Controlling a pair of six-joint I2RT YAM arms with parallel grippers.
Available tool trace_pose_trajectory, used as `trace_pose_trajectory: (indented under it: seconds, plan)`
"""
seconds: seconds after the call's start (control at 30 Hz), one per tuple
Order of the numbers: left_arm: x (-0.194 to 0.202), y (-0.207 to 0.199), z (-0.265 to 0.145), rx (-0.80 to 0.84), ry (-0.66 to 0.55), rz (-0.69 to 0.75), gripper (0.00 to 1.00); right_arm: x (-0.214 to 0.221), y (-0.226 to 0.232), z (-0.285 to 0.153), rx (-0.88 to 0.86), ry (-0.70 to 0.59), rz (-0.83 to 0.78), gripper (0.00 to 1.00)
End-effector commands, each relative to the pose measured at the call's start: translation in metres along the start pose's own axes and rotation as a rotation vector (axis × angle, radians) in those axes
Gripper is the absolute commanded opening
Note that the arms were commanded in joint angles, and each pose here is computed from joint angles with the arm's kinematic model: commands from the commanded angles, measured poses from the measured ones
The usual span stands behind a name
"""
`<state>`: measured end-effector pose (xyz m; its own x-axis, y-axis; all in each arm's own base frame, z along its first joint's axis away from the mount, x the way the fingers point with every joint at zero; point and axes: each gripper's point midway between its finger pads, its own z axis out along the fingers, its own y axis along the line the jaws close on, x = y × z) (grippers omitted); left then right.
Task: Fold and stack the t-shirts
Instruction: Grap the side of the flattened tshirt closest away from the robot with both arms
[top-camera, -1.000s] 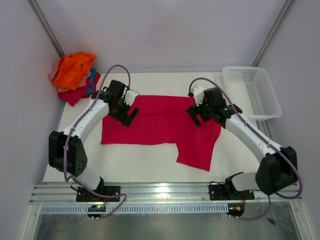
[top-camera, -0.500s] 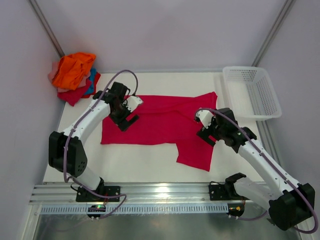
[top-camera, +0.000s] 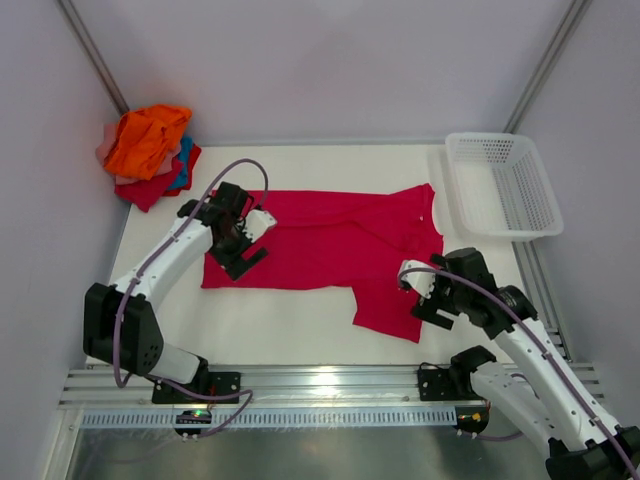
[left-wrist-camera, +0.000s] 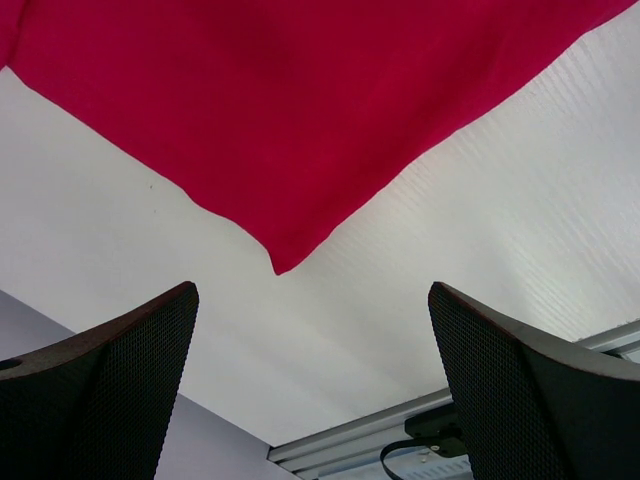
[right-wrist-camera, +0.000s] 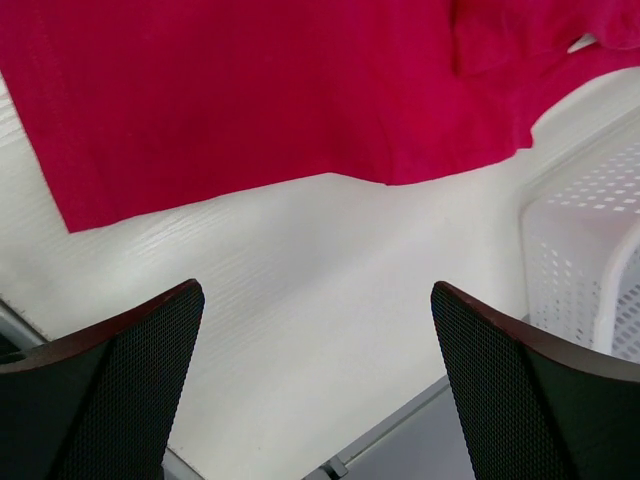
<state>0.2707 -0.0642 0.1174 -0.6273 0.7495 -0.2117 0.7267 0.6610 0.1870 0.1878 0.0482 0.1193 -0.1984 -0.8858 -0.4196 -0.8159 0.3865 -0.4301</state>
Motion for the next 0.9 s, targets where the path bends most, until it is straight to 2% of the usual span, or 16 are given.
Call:
trace_pose_trajectory:
  seconds: [0.0,0.1,0.23,0.3,0.4,0.53,0.7,0.87]
  plan:
    - [0.001,0.003,0.007,-0.031,0.004,-0.031,0.99,0.005,0.025,0.004,-0.127,0.007,-0.034,0.99]
    - [0.004,0.007,0.014,-0.060,0.031,-0.045,0.99,0.003,0.026,0.007,-0.148,0.018,0.008,0.99]
    - [0.000,0.006,0.025,-0.057,0.062,-0.161,0.99,0.006,0.030,0.018,-0.200,0.099,0.135,0.98]
    - [0.005,0.000,0.029,-0.026,0.101,-0.184,0.99,0.000,0.031,0.018,-0.211,0.095,0.192,0.95]
    - [0.000,-0.009,0.026,0.017,0.074,-0.220,0.99,0.002,0.027,0.020,-0.192,0.109,0.199,0.90]
    - [0.005,-0.023,0.022,0.089,0.065,-0.171,0.99,0.002,0.029,0.021,-0.205,0.093,0.144,0.93]
    - [0.027,-0.020,0.022,0.061,0.079,0.003,0.99,0.012,0.042,0.019,-0.256,0.069,-0.035,0.95]
    - [0.036,-0.021,0.024,0.060,0.088,0.074,0.99,0.022,0.054,0.017,-0.313,0.063,-0.152,0.96]
